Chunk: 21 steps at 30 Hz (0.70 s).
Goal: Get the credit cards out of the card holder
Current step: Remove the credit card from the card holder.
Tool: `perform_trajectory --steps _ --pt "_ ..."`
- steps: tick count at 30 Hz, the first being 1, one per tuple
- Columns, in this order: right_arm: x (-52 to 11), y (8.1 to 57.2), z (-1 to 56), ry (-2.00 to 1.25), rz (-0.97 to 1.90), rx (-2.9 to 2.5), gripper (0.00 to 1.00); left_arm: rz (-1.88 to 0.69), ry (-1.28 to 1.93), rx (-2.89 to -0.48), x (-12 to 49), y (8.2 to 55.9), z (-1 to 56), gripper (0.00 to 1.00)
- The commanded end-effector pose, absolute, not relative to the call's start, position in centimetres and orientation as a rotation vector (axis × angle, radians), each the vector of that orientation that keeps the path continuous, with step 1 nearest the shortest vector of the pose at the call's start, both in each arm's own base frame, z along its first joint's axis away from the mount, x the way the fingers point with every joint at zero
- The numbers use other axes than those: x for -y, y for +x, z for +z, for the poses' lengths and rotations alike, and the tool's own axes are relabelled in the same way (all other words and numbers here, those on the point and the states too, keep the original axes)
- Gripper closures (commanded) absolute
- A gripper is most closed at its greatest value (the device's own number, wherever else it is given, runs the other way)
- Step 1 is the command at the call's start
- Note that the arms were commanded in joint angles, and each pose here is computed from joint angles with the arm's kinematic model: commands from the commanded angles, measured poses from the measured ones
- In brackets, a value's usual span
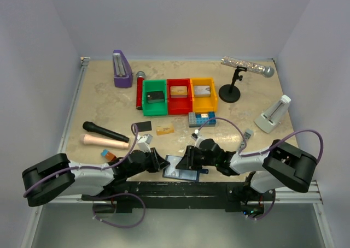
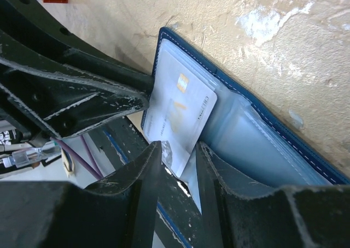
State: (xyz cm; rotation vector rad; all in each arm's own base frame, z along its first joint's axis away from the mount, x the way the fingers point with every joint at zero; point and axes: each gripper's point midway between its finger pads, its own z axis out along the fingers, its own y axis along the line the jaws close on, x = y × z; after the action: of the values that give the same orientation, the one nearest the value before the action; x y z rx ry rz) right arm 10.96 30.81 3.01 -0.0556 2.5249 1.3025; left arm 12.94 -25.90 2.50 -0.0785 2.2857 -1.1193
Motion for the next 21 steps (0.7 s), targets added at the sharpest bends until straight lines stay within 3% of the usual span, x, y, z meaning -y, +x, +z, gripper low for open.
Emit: perform_trajectory --steps 1,6,13,16,19,21 --pt "-32.2 11.9 4.8 -0.068 1.363 -2.45 0.64 -1.11 -0.046 -2.328 24.2 11.3 0.9 0.72" --pt "-32.3 12.0 4.8 -0.082 1.345 -2.461 0.64 -1.105 -0.051 -2.31 24.1 11.5 1.6 0.7" --pt "-32.8 12.3 5.4 -0.084 1.365 -2.44 0.64 -1.085 -0.047 -2.323 23.6 11.4 1.0 0.87" --pt "-32.9 12.4 5.7 -0.083 1.37 -2.434 0.64 -1.082 -0.047 -2.334 23.6 11.2 0.7 0.91" --pt "-32.9 12.4 5.6 -0.077 1.365 -2.436 0.64 -1.069 -0.05 -2.347 23.4 11.2 0.3 0.91" --pt "-32.7 12.4 5.5 -0.075 1.355 -2.442 0.64 -1.057 -0.05 -2.355 23.2 11.1 0.1 0.84"
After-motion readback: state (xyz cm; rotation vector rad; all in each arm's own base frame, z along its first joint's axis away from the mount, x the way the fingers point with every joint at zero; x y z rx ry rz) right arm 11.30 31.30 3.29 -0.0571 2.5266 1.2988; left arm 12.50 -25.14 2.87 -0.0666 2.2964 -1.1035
